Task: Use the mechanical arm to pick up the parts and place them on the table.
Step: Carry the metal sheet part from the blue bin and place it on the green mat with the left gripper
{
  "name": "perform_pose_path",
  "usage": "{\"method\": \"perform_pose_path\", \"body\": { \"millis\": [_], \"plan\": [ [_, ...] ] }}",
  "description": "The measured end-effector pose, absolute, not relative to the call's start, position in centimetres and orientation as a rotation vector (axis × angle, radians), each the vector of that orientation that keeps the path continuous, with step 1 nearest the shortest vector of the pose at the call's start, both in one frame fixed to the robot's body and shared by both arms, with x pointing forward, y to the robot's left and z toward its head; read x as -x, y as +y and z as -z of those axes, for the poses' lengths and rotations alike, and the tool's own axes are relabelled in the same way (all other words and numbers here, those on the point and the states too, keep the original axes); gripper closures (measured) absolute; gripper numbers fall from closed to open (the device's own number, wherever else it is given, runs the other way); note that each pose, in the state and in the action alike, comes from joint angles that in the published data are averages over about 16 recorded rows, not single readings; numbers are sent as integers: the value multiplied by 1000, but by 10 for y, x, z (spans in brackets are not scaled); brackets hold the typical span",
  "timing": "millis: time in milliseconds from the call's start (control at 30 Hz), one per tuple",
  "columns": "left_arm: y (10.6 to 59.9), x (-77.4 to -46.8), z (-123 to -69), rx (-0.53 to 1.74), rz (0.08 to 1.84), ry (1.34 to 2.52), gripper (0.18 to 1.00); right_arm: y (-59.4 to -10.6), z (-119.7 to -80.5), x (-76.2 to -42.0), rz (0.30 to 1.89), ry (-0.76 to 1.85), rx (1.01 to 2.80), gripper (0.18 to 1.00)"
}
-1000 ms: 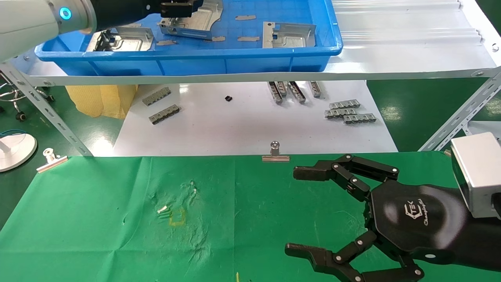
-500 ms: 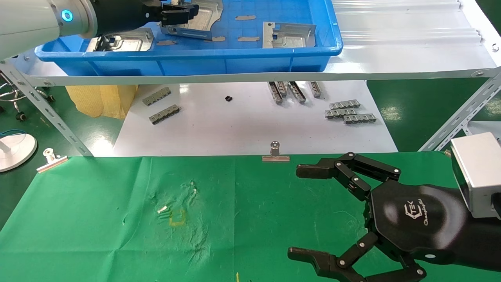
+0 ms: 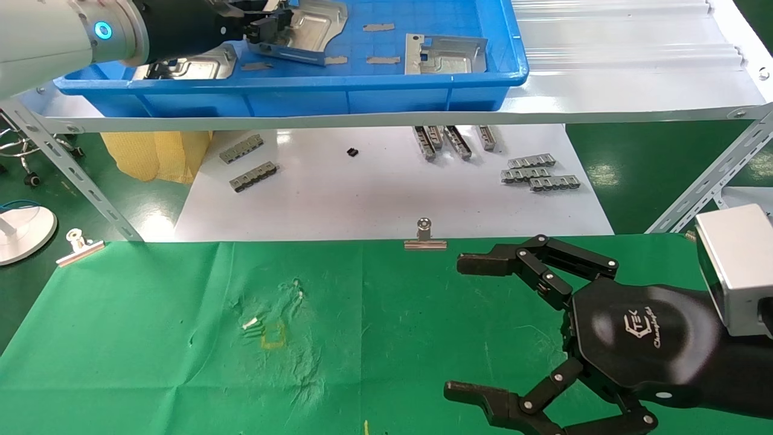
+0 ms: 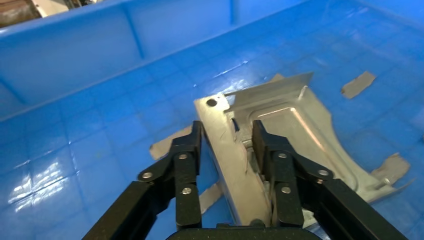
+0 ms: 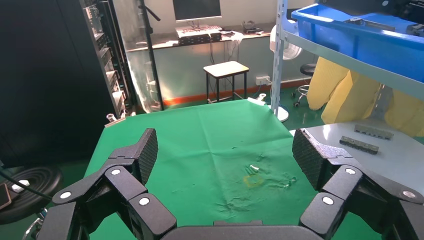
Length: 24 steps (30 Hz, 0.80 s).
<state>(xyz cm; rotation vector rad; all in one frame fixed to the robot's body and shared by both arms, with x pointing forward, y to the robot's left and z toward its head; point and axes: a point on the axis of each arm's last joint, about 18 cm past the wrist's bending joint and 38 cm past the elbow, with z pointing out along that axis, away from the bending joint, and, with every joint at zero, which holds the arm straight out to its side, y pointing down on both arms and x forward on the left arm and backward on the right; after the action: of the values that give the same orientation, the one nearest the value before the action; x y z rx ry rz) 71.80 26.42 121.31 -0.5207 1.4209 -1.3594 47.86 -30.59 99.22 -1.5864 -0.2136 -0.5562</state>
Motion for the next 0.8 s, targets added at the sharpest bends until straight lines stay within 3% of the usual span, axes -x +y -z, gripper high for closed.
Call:
{"method": "perform_pose_path", "body": {
  "millis": [200, 400, 800],
  "plan": [
    [266, -719, -1213, 533, 1355, 1414, 800, -306, -992, -479, 556, -214, 1586, 179],
    [265, -716, -1220, 518, 1363, 1397, 879, -306, -992, -479, 556, -214, 1586, 179],
    [276, -691, -1253, 383, 1379, 1343, 910, -306, -992, -479, 556, -214, 1586, 179]
  ]
}}
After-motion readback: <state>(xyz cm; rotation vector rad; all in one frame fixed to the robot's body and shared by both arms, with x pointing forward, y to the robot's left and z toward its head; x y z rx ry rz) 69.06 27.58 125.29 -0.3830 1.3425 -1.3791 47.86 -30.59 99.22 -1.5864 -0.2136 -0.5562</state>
